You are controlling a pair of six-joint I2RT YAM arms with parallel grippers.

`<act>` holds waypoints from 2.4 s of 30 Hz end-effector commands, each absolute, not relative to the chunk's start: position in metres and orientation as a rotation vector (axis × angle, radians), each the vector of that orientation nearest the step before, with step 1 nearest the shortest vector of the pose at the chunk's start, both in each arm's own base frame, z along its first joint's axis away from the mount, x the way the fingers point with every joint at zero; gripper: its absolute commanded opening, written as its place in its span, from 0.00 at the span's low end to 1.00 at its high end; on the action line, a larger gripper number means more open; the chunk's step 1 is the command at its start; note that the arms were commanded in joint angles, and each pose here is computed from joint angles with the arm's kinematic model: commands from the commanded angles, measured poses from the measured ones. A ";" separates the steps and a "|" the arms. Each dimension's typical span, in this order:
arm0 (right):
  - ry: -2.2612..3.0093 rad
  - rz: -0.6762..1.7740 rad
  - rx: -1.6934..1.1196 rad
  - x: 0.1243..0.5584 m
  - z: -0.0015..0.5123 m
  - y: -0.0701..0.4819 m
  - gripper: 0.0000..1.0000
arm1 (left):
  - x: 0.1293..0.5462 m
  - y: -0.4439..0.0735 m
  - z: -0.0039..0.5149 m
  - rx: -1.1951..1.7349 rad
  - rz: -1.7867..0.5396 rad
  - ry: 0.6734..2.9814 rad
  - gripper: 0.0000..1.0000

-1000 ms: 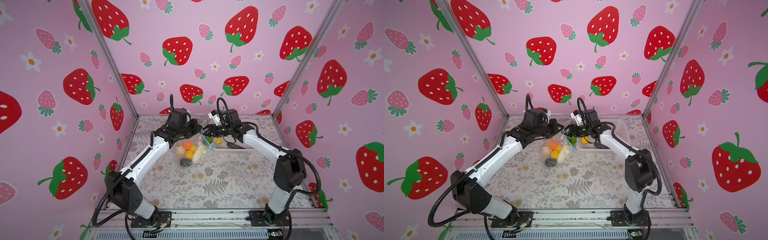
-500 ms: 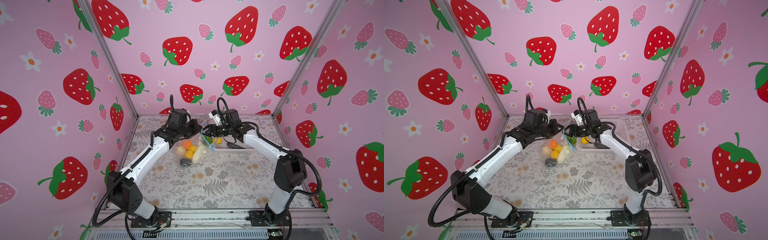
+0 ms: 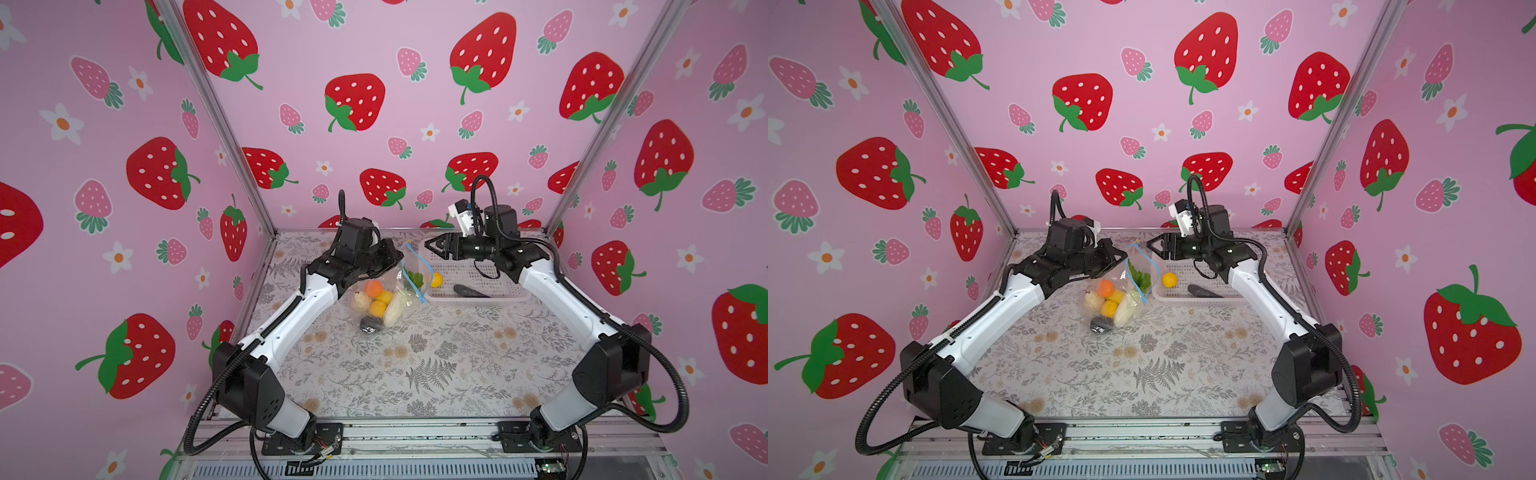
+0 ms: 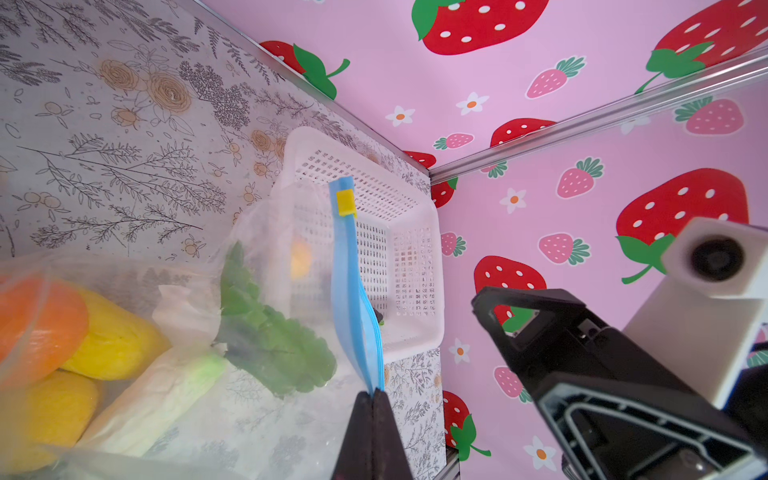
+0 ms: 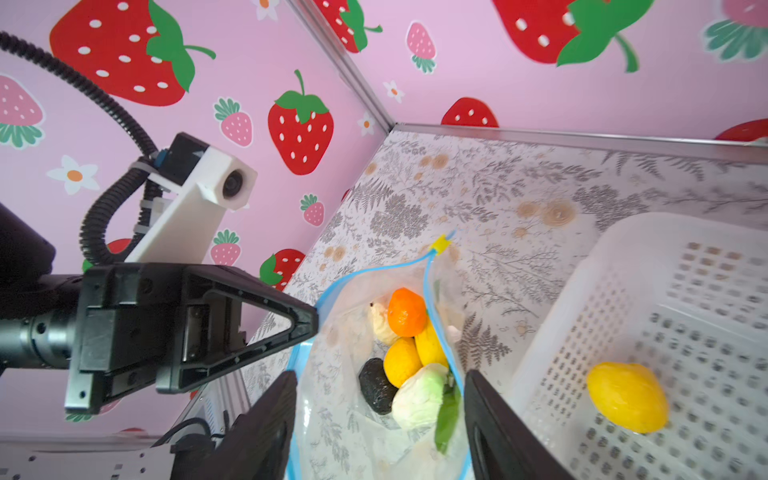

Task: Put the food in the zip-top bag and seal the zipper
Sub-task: 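Move the right gripper back over the basket above the yellow lemon, then lower the right gripper and close it on the yellow lemon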

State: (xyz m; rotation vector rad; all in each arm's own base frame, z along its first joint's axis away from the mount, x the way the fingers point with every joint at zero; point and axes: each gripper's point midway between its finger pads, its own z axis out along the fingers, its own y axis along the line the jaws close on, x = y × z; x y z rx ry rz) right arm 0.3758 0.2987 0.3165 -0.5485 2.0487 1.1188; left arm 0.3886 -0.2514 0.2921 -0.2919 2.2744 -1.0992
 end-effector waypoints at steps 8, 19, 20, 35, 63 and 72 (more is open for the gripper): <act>2.281 0.737 -0.441 0.426 0.212 0.246 0.64 | 0.389 -0.250 0.302 -0.294 -1.114 2.244 0.00; 2.472 0.699 -0.419 0.444 0.122 0.255 0.65 | 0.389 -0.249 0.300 -0.299 -1.107 2.250 0.00; 2.482 0.695 -0.427 0.444 0.117 0.258 0.65 | 0.389 -0.249 0.299 -0.298 -1.109 2.252 0.00; 2.580 0.700 -0.500 0.437 0.072 0.280 0.67 | 0.391 -0.253 0.299 -0.289 -1.118 2.257 0.00; 2.576 0.707 -0.486 0.448 0.071 0.288 0.52 | 0.392 -0.251 0.298 -0.288 -1.114 2.259 0.00; 2.559 0.704 -0.477 0.448 0.081 0.287 0.49 | 0.392 -0.251 0.298 -0.288 -1.114 2.259 0.00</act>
